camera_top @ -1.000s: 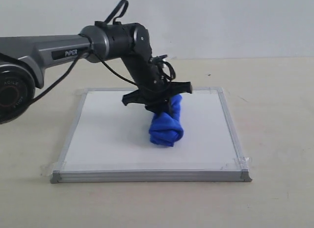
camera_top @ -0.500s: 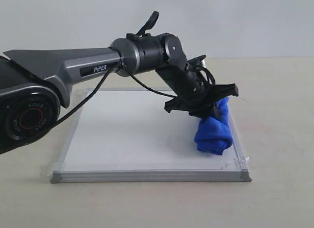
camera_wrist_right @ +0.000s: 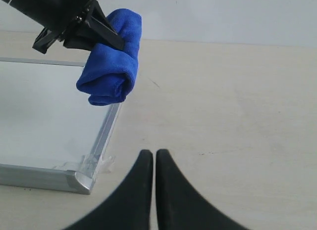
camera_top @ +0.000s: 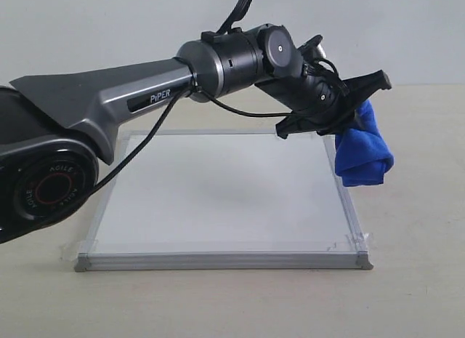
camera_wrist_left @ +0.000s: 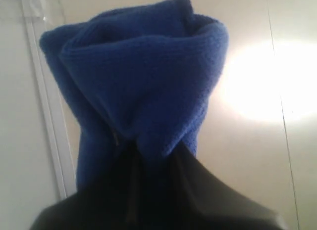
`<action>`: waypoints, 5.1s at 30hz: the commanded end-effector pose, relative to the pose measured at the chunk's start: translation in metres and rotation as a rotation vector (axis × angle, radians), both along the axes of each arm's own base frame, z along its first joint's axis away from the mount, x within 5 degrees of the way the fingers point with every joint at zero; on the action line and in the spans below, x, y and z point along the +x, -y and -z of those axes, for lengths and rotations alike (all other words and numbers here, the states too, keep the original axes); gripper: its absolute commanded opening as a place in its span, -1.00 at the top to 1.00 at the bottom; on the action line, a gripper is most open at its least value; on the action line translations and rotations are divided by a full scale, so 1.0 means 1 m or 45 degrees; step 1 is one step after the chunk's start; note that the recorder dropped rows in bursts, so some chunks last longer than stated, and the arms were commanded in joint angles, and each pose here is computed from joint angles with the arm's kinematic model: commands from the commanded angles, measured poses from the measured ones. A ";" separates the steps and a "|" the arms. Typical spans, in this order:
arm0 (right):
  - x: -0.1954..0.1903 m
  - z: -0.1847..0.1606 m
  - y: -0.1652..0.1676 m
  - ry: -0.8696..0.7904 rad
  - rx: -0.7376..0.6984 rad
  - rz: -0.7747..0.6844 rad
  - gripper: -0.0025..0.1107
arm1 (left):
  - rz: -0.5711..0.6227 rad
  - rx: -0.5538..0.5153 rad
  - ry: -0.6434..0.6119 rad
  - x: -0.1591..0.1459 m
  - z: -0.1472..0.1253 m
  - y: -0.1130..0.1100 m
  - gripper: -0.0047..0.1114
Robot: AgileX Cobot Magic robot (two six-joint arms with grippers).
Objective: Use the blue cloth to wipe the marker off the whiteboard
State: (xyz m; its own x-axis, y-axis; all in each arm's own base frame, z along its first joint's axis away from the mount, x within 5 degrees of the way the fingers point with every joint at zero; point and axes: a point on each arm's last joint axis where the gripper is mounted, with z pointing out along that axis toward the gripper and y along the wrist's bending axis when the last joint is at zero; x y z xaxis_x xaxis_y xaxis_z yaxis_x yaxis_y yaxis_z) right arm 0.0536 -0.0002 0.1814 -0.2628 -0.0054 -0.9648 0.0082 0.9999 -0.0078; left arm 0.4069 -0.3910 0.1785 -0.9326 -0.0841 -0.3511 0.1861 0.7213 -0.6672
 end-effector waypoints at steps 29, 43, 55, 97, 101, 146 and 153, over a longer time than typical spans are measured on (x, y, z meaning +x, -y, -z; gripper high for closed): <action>0.000 -0.001 0.000 0.012 -0.004 0.009 0.96 | -0.081 -0.149 -0.218 0.001 0.066 0.015 0.84; 0.000 -0.001 0.000 0.012 -0.004 0.009 0.96 | -0.058 -0.135 -0.244 -0.002 0.067 0.015 0.31; 0.000 -0.001 0.000 0.012 -0.004 0.009 0.96 | -0.013 -0.121 -0.241 -0.003 0.067 0.014 -0.52; 0.000 -0.001 0.000 0.015 -0.004 0.009 0.96 | 0.543 0.336 0.846 -0.073 -0.288 -0.182 0.84; 0.000 -0.001 0.000 0.015 -0.004 0.009 0.96 | 0.229 0.586 1.071 -0.134 -0.359 -0.241 0.84; 0.000 -0.001 0.000 0.013 -0.004 0.009 0.96 | -0.482 0.392 1.377 -0.332 -0.151 -0.367 0.84; 0.000 -0.001 0.000 0.013 -0.004 0.009 0.96 | -0.647 0.563 1.230 -0.334 -0.078 -0.382 0.84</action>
State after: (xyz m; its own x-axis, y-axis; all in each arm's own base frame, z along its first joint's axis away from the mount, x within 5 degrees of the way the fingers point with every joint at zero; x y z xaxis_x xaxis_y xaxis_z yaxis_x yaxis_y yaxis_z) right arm 0.0536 -0.0001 0.1813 -0.2643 -0.0054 -0.9644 0.0082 0.9999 -0.0078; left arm 0.0753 -0.0135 0.2725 -0.1743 -0.0618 -0.9828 0.1526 0.9843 -0.0890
